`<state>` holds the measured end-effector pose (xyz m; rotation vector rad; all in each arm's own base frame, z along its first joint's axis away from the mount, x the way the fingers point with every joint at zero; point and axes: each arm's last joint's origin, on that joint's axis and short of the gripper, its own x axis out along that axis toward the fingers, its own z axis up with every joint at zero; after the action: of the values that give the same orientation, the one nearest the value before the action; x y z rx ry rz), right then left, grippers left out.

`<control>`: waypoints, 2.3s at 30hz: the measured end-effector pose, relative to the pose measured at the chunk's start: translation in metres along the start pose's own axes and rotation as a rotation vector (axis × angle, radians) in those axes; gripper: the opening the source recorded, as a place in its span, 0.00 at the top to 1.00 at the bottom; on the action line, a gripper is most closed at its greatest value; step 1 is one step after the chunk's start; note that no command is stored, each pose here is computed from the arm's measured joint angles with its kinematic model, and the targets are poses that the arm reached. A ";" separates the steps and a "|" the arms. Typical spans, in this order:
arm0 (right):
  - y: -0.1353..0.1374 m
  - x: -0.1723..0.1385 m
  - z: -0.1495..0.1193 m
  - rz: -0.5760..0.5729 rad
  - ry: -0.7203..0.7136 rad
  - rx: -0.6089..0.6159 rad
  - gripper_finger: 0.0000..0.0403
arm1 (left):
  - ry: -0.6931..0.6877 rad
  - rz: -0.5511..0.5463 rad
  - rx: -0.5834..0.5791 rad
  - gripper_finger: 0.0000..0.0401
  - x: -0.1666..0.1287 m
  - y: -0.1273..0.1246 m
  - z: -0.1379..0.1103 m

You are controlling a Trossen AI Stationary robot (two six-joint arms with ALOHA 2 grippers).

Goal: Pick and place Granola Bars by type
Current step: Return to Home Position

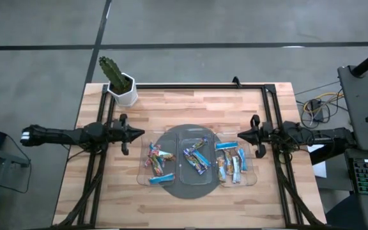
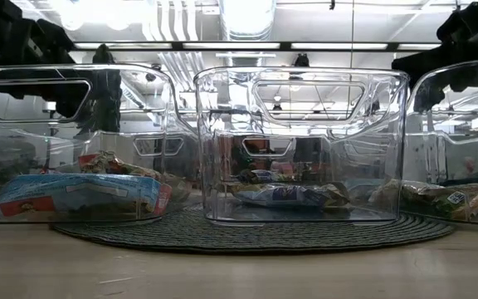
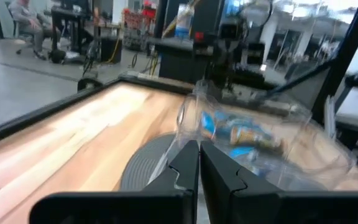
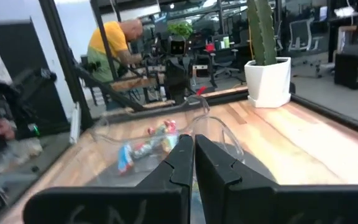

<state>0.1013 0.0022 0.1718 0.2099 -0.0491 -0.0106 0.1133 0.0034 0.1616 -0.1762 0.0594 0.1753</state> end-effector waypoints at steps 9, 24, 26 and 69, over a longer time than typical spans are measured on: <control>0.000 0.001 -0.001 -0.002 0.012 -0.164 0.98 | 0.046 0.008 0.019 1.00 0.000 0.001 -0.005; 0.000 0.001 -0.001 -0.002 0.012 -0.150 0.98 | 0.047 0.008 0.021 1.00 0.000 0.001 -0.005; 0.000 0.001 -0.001 -0.002 0.011 -0.149 0.98 | 0.047 0.008 0.021 1.00 0.000 0.001 -0.005; 0.000 0.001 -0.001 -0.002 0.011 -0.149 0.98 | 0.048 0.008 0.021 1.00 0.000 0.001 -0.005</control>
<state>0.1020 0.0022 0.1708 0.0609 -0.0366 -0.0150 0.1129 0.0035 0.1563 -0.1589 0.1097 0.1784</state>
